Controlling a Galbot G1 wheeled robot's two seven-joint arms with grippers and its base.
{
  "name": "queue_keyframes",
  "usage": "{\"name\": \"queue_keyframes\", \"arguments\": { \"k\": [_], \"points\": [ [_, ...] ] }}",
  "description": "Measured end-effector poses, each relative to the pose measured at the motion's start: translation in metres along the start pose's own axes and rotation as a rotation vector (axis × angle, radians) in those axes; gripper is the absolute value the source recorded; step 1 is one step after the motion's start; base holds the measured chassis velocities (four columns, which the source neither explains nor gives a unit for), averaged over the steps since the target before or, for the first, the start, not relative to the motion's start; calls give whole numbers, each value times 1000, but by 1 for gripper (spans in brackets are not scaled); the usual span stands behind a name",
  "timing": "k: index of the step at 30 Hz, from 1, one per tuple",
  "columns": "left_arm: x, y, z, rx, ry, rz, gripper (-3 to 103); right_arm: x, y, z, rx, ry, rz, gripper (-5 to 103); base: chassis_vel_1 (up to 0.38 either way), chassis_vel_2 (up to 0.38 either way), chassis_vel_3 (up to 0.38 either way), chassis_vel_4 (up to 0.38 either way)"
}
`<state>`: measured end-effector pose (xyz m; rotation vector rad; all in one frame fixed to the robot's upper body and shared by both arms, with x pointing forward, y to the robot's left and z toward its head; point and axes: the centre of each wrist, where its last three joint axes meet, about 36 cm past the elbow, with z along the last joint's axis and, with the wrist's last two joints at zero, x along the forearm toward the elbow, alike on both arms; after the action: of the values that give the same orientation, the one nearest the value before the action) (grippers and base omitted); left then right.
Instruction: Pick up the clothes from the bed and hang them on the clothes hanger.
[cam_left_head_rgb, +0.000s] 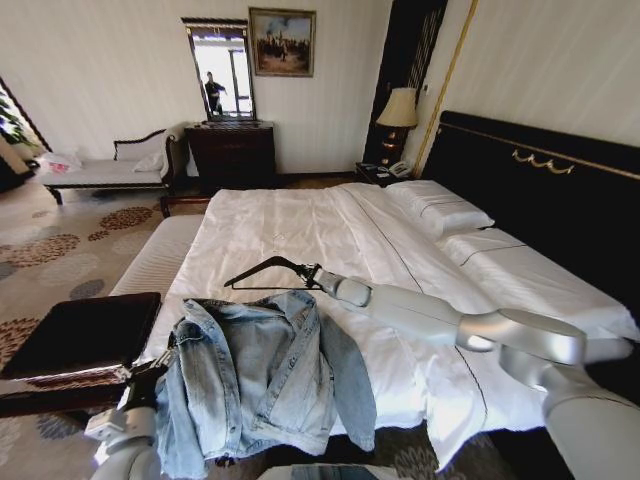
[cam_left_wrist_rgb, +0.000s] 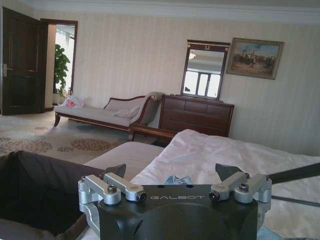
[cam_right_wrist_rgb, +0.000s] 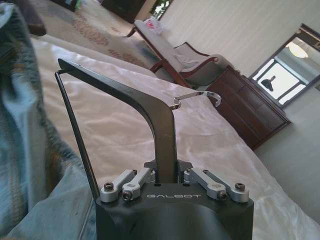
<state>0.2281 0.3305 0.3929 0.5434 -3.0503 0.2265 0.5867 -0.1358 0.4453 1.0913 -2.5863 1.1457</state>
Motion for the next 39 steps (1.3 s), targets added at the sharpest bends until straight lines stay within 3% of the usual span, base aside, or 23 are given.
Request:
{"name": "queue_keyframes", "arguments": {
  "k": [9,20,25,37,39],
  "points": [
    [-2,0,0,0,0,-3,100,9,29,13,90,-22,-124,19,0,0,0,0],
    [-3,2,1,4,0,-12,100,-26,72,-3,172,-52,-196,19,0,0,0,0],
    [-6,1,2,13,-6,-12,100,-43,110,-27,107,-83,-251,19,0,0,0,0],
    [-4,6,1,13,-3,-23,100,-77,142,-47,28,-81,-261,19,0,0,0,0],
    [-3,8,-1,11,-5,-26,100,-79,151,-49,-41,-73,-253,19,0,0,0,0]
  ]
}}
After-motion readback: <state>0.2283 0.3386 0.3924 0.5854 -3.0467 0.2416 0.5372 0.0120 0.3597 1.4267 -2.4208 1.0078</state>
